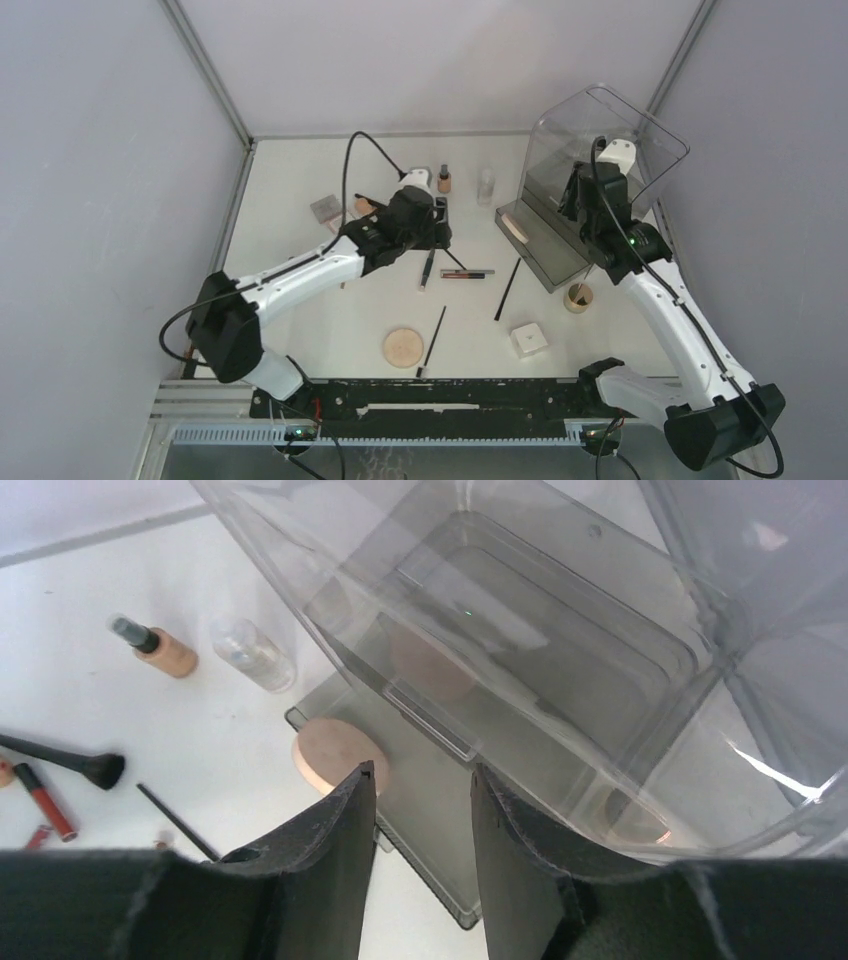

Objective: Organize the makeup
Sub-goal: Move the storage box to the center of the board, then open the drawer in the storage box.

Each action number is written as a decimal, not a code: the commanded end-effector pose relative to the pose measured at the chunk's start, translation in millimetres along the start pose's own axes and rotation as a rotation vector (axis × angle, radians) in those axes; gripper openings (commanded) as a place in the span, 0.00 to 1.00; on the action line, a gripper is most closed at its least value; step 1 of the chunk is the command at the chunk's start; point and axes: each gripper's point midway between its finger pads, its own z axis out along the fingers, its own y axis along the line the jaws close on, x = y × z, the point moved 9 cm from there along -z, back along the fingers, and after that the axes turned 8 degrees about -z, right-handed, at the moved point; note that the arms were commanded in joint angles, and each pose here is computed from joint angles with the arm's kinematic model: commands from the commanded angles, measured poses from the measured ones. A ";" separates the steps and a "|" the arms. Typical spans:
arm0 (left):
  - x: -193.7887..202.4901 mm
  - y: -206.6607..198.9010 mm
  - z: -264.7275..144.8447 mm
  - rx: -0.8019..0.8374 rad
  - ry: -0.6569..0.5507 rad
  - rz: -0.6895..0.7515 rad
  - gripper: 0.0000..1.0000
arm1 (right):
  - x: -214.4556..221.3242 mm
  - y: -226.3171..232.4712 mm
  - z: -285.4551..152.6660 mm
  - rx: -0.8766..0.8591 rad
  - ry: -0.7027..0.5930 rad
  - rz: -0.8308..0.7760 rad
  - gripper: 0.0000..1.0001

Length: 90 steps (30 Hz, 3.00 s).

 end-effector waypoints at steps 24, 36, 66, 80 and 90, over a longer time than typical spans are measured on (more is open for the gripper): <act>-31.8 -116.0 86.3 0.192 0.079 -0.062 0.71 | -50.3 26.8 86.2 0.148 -0.062 -0.054 0.43; -25.9 -138.6 140.3 0.159 0.146 -0.091 0.64 | -8.1 32.6 9.1 -0.215 0.091 -0.007 0.52; -10.4 34.1 -48.6 -0.172 -0.089 0.059 0.69 | 121.8 45.3 119.1 -0.247 0.325 -0.404 0.51; -8.2 37.4 -46.8 -0.186 -0.088 0.069 0.69 | 145.4 45.6 147.7 -0.347 0.380 -0.531 0.32; -3.0 41.1 -45.1 -0.188 -0.076 0.080 0.69 | 149.5 35.8 144.7 -0.529 0.389 -0.539 0.00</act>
